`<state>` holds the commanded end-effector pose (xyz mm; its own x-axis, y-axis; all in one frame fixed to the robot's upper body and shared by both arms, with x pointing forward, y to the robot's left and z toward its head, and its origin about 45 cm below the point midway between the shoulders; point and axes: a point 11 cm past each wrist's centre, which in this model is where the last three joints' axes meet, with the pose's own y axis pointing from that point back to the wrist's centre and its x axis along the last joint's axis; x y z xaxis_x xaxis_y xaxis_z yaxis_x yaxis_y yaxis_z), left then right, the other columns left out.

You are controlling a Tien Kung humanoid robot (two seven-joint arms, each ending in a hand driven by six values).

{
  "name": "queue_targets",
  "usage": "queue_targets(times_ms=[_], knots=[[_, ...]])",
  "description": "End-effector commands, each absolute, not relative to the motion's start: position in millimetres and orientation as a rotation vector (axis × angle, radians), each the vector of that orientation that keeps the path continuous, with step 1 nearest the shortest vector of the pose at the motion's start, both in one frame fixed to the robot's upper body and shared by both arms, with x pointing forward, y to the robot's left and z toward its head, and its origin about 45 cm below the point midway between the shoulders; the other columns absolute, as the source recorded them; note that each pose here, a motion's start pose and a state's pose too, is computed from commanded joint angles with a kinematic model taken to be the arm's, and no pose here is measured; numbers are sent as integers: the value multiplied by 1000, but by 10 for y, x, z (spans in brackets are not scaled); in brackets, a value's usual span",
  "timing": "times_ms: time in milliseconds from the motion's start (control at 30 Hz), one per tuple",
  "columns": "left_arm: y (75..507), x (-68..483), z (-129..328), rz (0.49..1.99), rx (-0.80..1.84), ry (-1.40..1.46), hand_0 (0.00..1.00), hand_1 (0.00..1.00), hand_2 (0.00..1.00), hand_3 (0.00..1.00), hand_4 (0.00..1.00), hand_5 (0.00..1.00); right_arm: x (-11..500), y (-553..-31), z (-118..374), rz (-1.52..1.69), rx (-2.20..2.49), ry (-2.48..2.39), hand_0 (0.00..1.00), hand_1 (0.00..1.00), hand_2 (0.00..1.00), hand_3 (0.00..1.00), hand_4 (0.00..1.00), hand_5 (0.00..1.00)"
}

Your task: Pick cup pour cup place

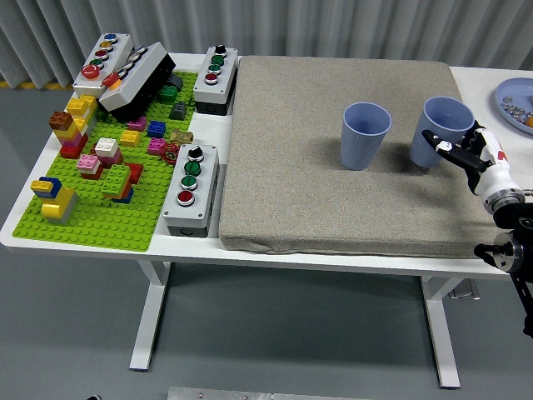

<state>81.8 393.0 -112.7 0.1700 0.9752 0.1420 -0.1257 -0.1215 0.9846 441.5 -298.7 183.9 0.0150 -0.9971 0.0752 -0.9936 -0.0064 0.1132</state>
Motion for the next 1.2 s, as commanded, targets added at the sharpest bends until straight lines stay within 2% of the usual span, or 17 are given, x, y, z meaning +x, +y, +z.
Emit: queue_targets(times_ms=[267, 1200], knots=[[3942, 825, -1122, 1224, 1299, 925, 806, 752, 810, 722, 517, 998, 4459, -2885, 2119, 218, 2112, -2042, 673, 591, 482, 531, 669, 138], [3973, 874, -1104, 1235, 1296, 918, 806, 752, 810, 721, 517, 998, 4569, -2537, 2606, 878, 1897, -1747, 697, 605, 486, 541, 672, 164]])
